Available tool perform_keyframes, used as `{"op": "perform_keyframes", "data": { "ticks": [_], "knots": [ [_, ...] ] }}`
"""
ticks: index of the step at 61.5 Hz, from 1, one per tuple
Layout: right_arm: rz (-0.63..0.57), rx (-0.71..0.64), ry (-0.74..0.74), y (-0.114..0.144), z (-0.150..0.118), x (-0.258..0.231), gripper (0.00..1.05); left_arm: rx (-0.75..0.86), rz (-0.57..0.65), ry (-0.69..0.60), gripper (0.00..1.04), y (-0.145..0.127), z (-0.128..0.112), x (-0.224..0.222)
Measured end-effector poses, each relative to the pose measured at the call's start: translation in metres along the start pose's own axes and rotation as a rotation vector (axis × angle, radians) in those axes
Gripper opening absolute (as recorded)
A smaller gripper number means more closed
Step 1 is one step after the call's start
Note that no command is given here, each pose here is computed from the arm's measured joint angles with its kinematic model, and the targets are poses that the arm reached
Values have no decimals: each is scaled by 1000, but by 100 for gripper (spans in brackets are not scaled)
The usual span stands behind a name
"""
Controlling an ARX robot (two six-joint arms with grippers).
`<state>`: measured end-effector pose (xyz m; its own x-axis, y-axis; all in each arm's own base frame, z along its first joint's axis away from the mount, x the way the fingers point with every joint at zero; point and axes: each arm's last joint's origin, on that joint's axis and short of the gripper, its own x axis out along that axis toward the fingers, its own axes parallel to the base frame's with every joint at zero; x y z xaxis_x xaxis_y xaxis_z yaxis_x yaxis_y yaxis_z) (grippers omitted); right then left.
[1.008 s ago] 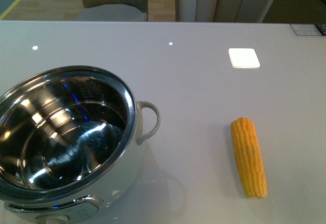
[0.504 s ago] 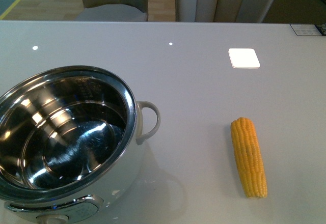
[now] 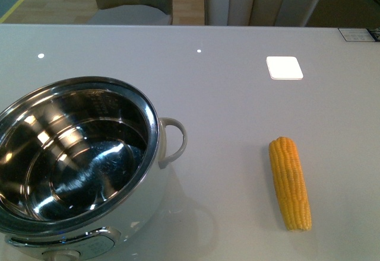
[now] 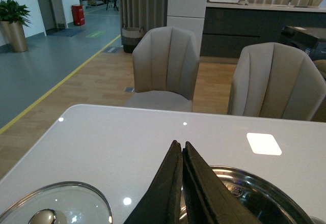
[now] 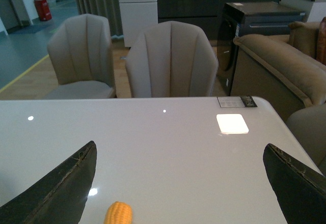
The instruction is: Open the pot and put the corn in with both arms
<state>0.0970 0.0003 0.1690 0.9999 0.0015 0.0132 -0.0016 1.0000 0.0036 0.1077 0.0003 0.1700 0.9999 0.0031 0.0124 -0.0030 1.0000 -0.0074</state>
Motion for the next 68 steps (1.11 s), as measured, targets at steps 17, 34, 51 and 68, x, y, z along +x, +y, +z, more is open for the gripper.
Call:
{"op": "perform_keyframes", "data": {
  "ticks": [17, 34, 51, 68],
  "knots": [
    [0, 0, 0, 0, 0, 0, 96, 0, 0, 5, 3, 0, -3, -10],
    [0, 0, 0, 0, 0, 0, 96, 0, 0, 5, 32, 0, -3, -10],
    [0, 0, 0, 0, 0, 0, 96, 0, 0, 6, 83, 0, -3, -10],
    [-214, 99, 510, 0, 0, 3, 96, 2, 0, 5, 98, 0, -3, -10]
  ]
}}
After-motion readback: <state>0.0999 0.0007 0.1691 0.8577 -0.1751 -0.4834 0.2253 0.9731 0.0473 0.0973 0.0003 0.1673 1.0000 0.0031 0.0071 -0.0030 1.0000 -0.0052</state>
